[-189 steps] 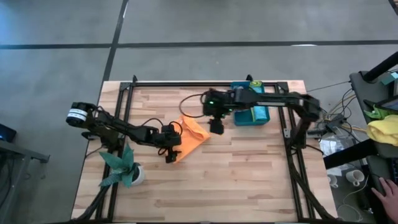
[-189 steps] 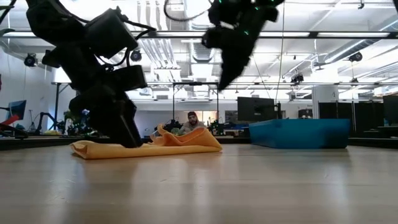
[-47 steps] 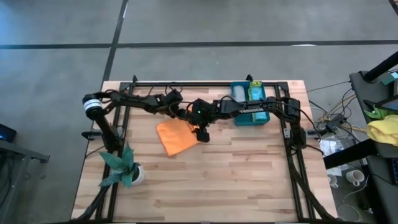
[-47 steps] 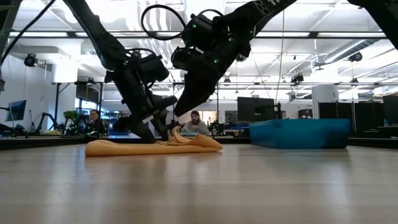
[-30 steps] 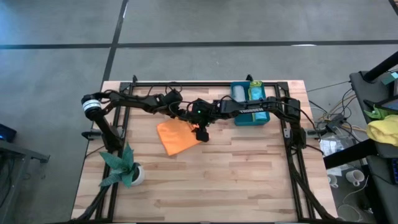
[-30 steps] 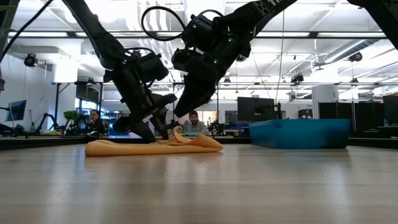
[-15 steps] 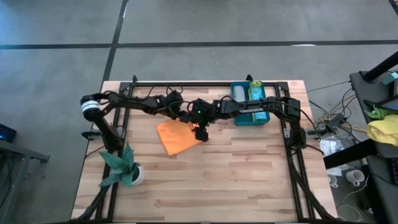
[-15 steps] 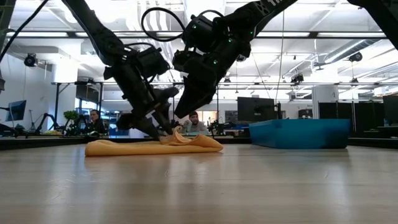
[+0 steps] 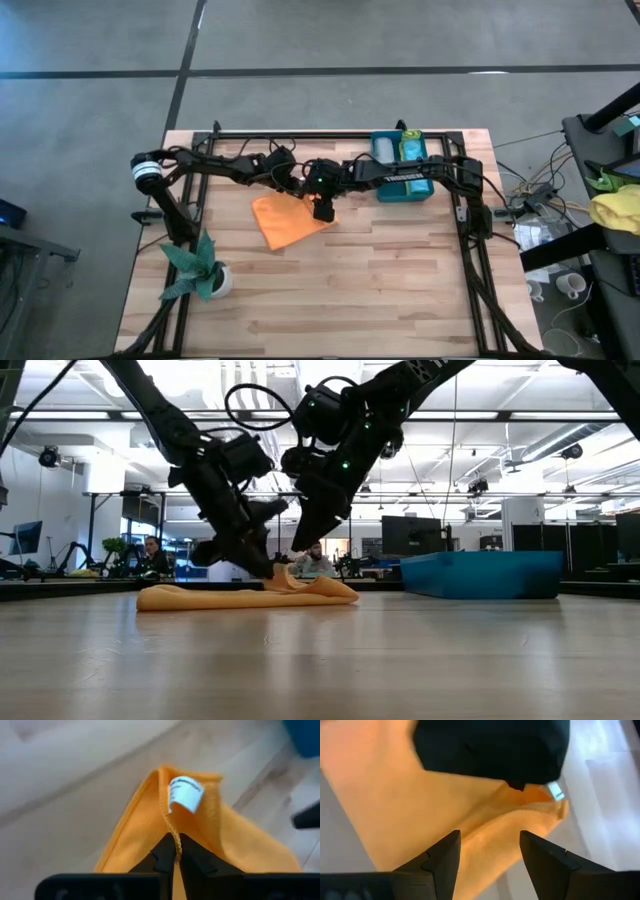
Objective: Roll microfiber towels into tight, uniform cylinder then place into a basket
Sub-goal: Roll the orange towel
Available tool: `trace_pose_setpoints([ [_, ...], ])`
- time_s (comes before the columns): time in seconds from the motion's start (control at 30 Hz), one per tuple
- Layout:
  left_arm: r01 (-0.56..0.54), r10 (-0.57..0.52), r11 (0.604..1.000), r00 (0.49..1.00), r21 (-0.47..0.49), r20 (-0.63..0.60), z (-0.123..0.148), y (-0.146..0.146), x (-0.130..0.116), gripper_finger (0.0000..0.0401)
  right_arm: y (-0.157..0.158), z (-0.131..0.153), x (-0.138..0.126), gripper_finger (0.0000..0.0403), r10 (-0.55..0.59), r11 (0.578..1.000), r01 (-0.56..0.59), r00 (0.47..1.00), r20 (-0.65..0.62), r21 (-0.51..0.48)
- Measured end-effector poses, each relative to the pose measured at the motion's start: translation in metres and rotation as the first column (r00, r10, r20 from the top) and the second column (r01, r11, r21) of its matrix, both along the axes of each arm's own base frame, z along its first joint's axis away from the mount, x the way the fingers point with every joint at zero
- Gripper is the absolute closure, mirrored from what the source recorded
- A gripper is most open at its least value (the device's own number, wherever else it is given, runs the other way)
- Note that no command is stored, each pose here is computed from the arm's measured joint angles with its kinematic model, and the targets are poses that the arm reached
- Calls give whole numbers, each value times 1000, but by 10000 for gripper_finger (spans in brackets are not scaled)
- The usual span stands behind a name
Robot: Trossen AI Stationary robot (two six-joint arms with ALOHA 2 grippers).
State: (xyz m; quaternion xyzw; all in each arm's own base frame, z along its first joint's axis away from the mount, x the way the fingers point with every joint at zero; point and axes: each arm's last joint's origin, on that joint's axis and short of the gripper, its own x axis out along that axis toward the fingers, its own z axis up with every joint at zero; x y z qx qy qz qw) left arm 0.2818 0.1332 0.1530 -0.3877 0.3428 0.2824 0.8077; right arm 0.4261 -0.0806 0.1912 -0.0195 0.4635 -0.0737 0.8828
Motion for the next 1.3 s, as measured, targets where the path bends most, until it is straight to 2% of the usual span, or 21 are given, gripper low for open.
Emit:
trace_pose_setpoints([
  [0.2, -10, 14, 988, 1000, 153, -25, 2, 5, 1, 399, -25, 2, -5, 202, -47, 997, 45, 998, -33, -68],
  [0.33, 11, -11, 980, 1000, 197, 0, -2, 8, 7, 400, -39, -6, -5, 202, -47, 995, 44, 998, -36, -94],
  [0.53, 22, -16, 987, 999, 162, -42, -21, 9, 9, 401, -48, -33, -2, 202, -33, 992, 19, 993, -113, -122],
  [0.67, 40, -35, 990, 999, 137, -39, -26, 8, 9, 401, -50, -38, -2, 202, -64, 986, 42, 989, -137, -160],
  [0.77, 42, -37, 990, 999, 137, -40, -26, 7, 9, 401, -51, -38, 0, 202, -66, 985, 48, 992, -107, -165],
  [0.9, 60, -53, 987, 997, 149, -47, -26, 7, 8, 398, -51, -42, 7, 202, 0, 999, -1, 1000, -23, -51],
  [1.03, 72, -66, 986, 997, 153, -49, -27, 7, 8, 369, -49, -45, 11, 202, 13, 998, -14, 999, 36, 53],
  [1.3, 90, -82, 982, 995, 165, -56, -26, 6, 7, 292, -50, -44, 14, 202, 3, 998, -7, 998, 69, 61],
])
